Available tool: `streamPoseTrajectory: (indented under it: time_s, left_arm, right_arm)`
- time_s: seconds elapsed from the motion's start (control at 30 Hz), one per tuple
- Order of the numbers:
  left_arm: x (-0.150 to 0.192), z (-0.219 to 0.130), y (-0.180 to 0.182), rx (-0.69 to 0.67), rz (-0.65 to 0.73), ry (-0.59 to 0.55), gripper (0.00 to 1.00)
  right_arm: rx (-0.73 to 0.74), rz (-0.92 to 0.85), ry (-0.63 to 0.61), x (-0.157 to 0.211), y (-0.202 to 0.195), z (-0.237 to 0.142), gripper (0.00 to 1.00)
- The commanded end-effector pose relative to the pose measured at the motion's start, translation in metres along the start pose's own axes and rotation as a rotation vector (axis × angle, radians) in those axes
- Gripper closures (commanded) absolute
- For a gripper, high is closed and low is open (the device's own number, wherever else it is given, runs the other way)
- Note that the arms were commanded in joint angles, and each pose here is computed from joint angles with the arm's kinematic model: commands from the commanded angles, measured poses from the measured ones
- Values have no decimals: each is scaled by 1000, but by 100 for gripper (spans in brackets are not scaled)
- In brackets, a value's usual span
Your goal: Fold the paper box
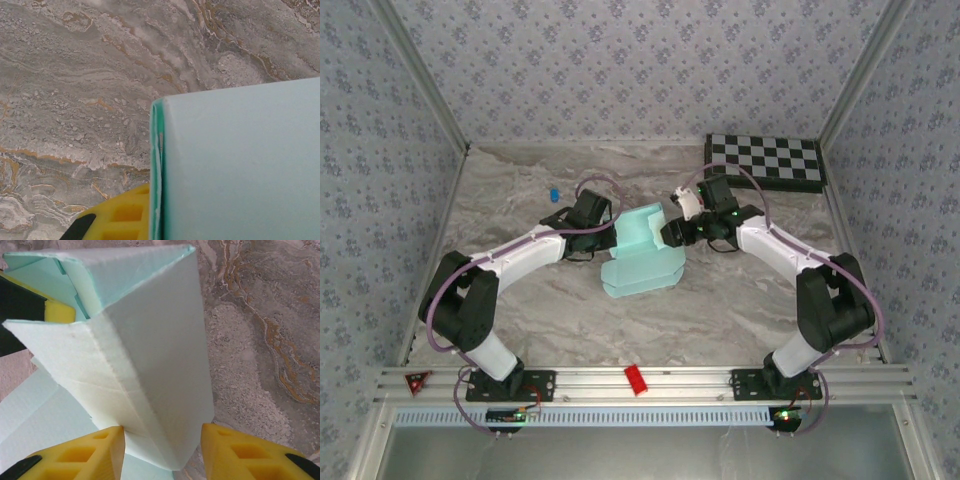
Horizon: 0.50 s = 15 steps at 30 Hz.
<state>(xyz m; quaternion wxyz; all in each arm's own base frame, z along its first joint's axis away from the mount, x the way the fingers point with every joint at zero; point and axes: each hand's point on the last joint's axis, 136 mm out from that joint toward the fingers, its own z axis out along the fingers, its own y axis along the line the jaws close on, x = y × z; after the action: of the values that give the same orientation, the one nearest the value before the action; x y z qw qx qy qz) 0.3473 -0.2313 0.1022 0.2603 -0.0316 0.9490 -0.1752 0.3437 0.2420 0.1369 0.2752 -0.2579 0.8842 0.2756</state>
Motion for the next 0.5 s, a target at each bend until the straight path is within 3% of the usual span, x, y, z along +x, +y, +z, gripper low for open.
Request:
streamPoseTrajectory:
  time_s: [0.0,0.47]
  left_arm:
    - [-10,-9,-17,51,9,-12,100]
    - [-9,-11,-19,63,16,-9,100]
  right_arm:
    - [41,-26,-8,-9,-3,5,54]
    - [277,-88,-25,-17,-28,10,55]
